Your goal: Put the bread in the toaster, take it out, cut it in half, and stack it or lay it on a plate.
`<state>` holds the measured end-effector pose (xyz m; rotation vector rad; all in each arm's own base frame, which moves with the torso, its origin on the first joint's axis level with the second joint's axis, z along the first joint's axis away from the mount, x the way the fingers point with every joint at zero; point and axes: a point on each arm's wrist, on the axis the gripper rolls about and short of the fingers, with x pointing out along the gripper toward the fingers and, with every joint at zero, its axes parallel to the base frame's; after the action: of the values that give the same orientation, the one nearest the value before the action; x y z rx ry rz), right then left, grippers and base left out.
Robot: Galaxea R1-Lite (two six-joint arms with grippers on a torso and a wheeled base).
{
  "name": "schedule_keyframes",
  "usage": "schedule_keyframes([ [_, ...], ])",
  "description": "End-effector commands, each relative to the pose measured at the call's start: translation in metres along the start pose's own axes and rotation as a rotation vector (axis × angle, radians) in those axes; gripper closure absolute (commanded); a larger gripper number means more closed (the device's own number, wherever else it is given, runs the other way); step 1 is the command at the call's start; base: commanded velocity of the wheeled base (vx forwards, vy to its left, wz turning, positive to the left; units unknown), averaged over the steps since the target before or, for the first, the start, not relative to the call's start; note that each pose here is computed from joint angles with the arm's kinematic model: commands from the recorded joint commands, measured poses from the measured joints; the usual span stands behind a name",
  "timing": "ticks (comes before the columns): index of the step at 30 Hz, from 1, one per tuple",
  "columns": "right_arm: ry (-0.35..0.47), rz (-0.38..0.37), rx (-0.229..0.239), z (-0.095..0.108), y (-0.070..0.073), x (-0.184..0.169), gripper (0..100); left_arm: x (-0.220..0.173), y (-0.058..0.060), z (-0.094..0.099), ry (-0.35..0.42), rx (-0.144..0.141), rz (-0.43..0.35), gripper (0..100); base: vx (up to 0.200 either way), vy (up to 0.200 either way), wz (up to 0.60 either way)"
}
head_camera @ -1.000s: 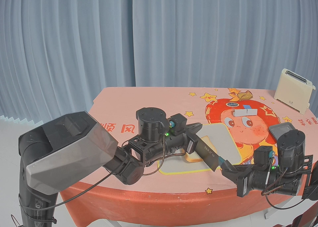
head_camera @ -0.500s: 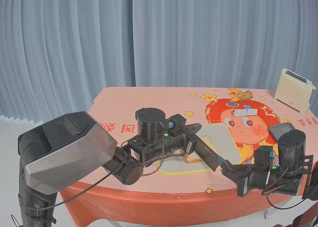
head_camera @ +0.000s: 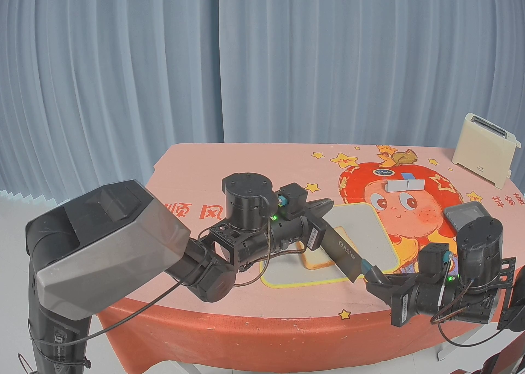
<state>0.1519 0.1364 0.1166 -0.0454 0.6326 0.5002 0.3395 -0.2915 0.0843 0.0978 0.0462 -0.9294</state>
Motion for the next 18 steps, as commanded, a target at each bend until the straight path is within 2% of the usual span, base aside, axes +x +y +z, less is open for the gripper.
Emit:
schedule_keyframes([
  [1,-0.002,0.001,-0.001,0.0,0.0,0.0,100,-0.004,-0.001,-0.008,0.03,-0.006,-0.001,100,0.0,0.0,0.0],
  [10,-0.033,0.008,0.005,0.007,0.002,-0.001,100,-0.003,-0.003,-0.034,0.097,-0.022,-0.008,100,0.0,0.0,0.0],
  [15,-0.048,0.017,0.016,0.011,0.003,-0.001,100,-0.003,-0.003,-0.036,0.104,-0.024,-0.009,100,0.0,0.0,0.0],
  [18,-0.029,0.012,0.011,0.007,0.002,0.0,100,-0.003,-0.003,-0.033,0.094,-0.021,-0.008,100,0.0,0.0,0.0],
])
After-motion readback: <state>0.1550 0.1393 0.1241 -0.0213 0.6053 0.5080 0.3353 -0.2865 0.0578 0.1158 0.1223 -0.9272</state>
